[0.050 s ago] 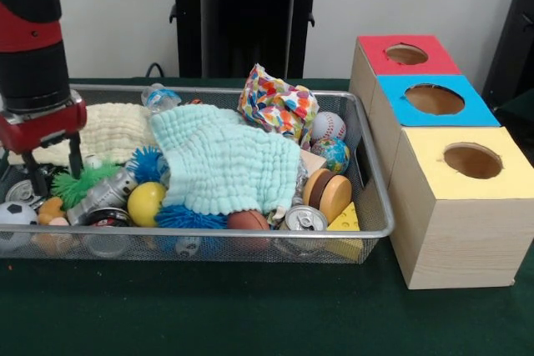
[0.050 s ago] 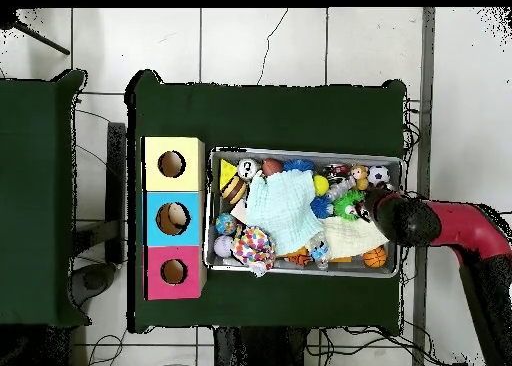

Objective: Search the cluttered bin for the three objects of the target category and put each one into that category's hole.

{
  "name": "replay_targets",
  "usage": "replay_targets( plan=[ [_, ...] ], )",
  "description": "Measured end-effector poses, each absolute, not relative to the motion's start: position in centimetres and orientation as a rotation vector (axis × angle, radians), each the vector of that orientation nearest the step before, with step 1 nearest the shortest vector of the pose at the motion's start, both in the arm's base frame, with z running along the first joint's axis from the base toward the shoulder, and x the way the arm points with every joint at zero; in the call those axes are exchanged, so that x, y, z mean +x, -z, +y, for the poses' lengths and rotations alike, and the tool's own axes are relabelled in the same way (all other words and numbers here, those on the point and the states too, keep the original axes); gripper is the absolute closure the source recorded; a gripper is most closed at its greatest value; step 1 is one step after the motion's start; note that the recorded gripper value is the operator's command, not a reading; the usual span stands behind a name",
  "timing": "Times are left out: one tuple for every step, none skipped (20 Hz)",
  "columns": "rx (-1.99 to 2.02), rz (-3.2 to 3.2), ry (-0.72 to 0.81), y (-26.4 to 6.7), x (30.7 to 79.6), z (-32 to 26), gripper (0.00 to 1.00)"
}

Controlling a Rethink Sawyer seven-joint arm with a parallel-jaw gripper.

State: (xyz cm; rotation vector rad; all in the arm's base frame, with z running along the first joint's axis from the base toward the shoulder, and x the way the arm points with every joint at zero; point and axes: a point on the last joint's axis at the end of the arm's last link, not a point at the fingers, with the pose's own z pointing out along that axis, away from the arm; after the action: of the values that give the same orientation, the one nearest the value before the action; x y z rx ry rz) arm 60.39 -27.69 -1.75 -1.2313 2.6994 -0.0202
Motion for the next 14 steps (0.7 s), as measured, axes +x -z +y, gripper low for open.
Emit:
replay_targets(
  plan=[
    [-1.235,2.695,0.016,1.9,60.5,-27.3,0.00],
    [-1.240,2.691,0.012,2.1,60.6,-27.0,0.00],
    [-1.248,2.681,-0.001,2.5,60.8,-26.1,0.00],
    [-1.251,2.678,-0.007,2.8,60.8,-25.8,0.00],
    [-1.250,2.676,-0.011,3.0,60.8,-25.6,0.00],
    [-1.247,2.677,-0.017,3.3,60.9,-25.5,0.00],
    [-1.244,2.677,-0.022,3.6,61.0,-25.4,0.00],
    [-1.240,2.677,-0.024,3.8,61.1,-25.5,0.00],
    [-1.239,2.677,-0.024,3.9,61.1,-25.6,0.00],
    [-1.236,2.675,-0.023,4.0,61.2,-25.7,0.00],
    [-1.236,2.671,-0.020,4.1,61.4,-25.9,0.00],
    [-1.245,2.662,-0.012,4.2,61.7,-26.2,0.00],
    [-1.251,2.659,-0.010,4.2,61.8,-26.3,0.00],
    [-1.260,2.654,-0.007,4.3,61.9,-26.4,0.00]
  ],
)
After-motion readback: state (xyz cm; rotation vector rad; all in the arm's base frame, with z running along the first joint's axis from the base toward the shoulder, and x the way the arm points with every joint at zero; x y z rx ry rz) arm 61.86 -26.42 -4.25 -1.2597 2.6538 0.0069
